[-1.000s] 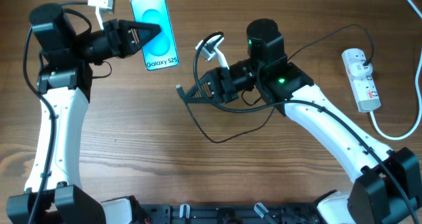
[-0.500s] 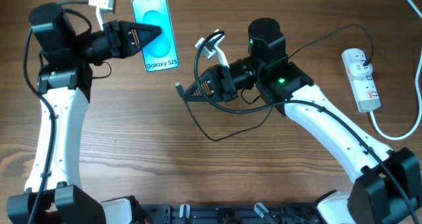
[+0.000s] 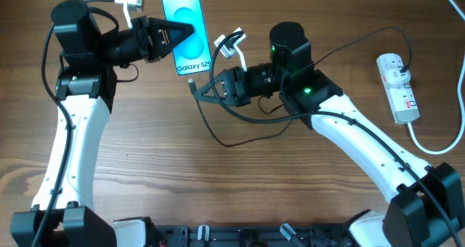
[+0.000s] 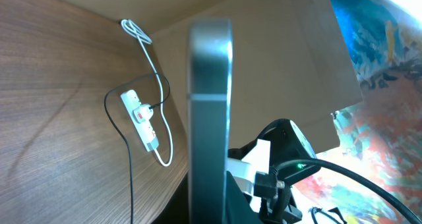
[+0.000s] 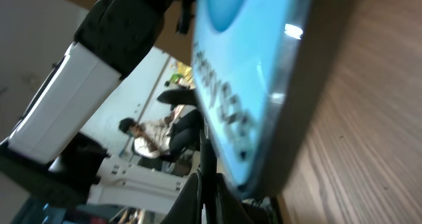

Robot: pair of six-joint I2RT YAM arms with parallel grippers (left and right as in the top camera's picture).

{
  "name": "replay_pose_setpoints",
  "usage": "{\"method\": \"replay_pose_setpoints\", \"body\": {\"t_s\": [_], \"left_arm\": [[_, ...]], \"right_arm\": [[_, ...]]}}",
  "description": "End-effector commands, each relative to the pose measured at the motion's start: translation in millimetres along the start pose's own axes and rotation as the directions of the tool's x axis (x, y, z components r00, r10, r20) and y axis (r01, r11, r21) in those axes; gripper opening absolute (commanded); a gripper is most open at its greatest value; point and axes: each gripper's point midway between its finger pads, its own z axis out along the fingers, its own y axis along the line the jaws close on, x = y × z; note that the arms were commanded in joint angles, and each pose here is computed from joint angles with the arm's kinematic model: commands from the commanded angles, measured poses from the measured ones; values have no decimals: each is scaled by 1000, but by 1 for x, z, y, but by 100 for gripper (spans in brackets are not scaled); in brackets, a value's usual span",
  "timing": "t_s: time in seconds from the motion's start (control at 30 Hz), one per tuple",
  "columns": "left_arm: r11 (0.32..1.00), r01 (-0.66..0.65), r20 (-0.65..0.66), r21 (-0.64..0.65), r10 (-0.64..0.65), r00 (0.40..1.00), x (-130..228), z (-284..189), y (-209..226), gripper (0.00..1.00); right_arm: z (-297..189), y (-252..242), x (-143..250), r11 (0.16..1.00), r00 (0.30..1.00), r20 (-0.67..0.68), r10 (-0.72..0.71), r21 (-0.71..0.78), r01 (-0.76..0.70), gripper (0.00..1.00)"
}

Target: Plug charger to phone and switch on socket

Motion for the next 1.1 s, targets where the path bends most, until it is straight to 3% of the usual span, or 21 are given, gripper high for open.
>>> {"method": "replay_pose_setpoints", "body": {"t_s": [0.0,0.6,1.07], "left_arm": [[1000,-28,3,10,28,1000,-1,-2,-11,4],[996,-82,76,-47,86,993,-15,-8,-2,4],[1000,9,16,12,-10,1000,-6,-18,-9,4]], "right_arm": [[0,-4,-9,999,999,47,10,40,-12,4],[1,1,-4,1000,1000,17,10,10,-10,4],[-3,18,-14,998,999,31,-29,-48,31,4]]}}
